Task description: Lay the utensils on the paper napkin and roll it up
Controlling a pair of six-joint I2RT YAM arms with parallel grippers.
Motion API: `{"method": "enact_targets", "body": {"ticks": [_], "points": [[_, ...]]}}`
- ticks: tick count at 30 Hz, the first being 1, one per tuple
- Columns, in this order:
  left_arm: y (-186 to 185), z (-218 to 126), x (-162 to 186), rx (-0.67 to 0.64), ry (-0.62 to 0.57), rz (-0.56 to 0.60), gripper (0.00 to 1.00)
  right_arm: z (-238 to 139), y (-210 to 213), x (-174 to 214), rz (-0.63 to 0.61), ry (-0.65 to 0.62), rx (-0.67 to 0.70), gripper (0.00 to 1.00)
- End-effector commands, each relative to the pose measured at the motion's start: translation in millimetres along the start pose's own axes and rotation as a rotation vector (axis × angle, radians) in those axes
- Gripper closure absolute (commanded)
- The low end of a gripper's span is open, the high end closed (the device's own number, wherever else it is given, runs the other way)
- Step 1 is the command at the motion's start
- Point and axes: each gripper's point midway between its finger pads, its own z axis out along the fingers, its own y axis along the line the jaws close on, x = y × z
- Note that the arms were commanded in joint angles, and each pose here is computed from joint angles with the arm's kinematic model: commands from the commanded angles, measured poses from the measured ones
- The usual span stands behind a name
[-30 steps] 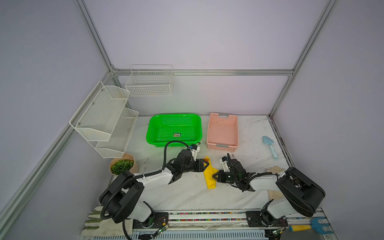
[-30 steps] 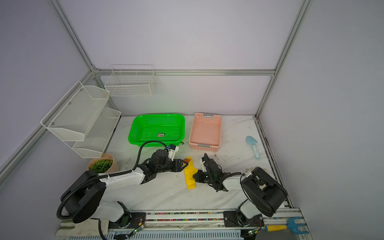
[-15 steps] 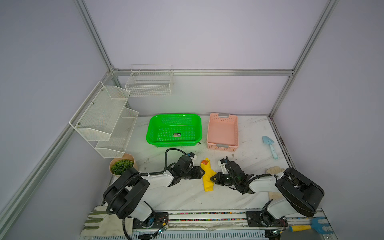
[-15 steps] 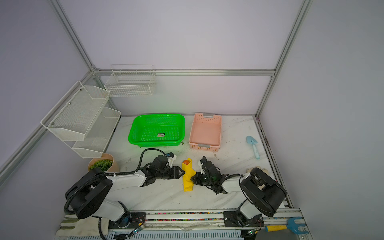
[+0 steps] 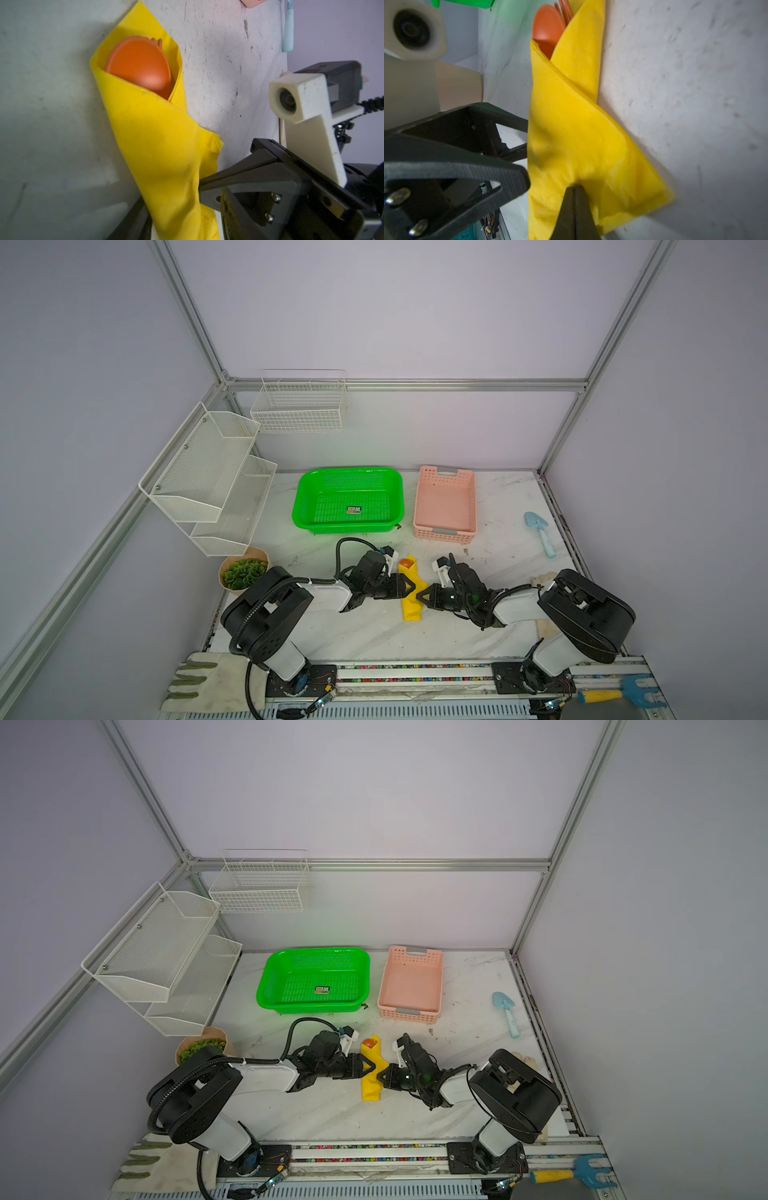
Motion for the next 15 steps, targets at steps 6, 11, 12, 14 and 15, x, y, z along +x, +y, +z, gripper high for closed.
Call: {"method": "enact_targets", "body": {"ticks": [6, 11, 12, 14, 15], "points": [[21.2, 10.8, 28.4, -0.024, 0.064, -0.086, 0.50, 1.3, -69.0, 48.2, 0.099, 0.126, 0.207, 1.00], [27.3, 18.0, 33.3, -0.010, 0.066, -0.113, 0.52, 3.9, -73.1, 54.6, 0.105, 0.144, 0.207, 1.00], [28.1, 19.2, 34.0, -0.011, 0.068, -0.113, 0.52, 4.1, -72.7, 54.9, 0.104, 0.145, 0.206, 1.00], [30.4, 20.3, 34.0, -0.017, 0.065, -0.115, 0.52, 3.7, -72.7, 55.3, 0.102, 0.146, 0.208, 1.00], [31.5, 20.7, 34.3, -0.021, 0.065, -0.114, 0.53, 3.1, -72.9, 55.2, 0.102, 0.145, 0.210, 1.00]]}}
